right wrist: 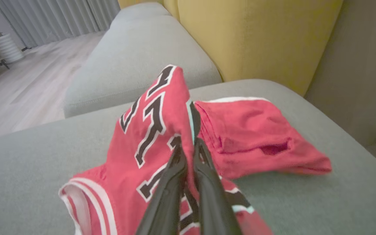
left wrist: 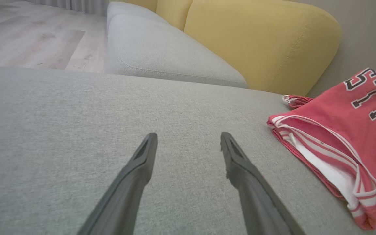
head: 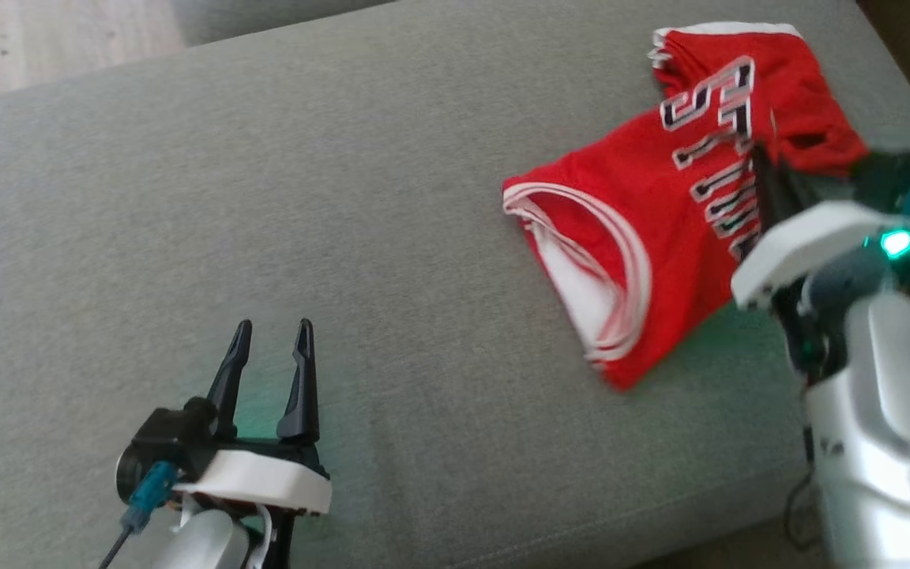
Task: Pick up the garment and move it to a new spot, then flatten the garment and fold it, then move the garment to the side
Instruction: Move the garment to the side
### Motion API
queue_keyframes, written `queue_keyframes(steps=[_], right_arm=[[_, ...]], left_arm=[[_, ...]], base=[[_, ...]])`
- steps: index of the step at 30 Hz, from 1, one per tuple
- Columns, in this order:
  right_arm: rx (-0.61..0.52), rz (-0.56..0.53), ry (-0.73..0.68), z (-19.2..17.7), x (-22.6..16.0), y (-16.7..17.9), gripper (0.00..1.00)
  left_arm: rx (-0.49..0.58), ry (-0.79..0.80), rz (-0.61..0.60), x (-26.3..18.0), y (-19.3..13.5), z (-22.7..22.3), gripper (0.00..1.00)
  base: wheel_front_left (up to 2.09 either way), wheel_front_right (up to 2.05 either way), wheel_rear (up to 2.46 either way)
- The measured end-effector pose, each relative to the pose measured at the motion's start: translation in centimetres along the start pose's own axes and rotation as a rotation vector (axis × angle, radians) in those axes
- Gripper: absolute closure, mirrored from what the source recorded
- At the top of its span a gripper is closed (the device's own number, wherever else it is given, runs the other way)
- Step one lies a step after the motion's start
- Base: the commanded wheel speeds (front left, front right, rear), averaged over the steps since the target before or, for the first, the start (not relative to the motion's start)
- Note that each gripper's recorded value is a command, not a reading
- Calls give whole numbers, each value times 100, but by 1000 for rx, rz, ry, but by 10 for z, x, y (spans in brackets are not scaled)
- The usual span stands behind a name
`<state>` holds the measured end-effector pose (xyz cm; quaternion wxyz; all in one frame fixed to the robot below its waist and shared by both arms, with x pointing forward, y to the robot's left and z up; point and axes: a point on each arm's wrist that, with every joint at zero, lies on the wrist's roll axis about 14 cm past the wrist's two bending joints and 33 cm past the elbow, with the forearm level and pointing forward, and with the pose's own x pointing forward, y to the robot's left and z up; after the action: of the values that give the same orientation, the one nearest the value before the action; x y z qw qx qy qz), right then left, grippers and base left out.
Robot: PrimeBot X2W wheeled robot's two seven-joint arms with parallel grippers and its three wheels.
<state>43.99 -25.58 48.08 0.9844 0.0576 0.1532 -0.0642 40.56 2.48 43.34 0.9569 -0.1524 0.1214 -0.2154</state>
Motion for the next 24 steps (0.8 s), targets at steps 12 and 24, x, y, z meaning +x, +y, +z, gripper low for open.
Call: queue_keyframes(steps=[12,24], right_arm=[[-41,-10,-41,65,48,-1,100],[-46,-178,-11,76,76,-64,100]], left_arm=[[-5,-26,100,-19,29,6,0],[-17,-17,166,-24,52,1,0]], base=[[0,0,0],[0,0,0]])
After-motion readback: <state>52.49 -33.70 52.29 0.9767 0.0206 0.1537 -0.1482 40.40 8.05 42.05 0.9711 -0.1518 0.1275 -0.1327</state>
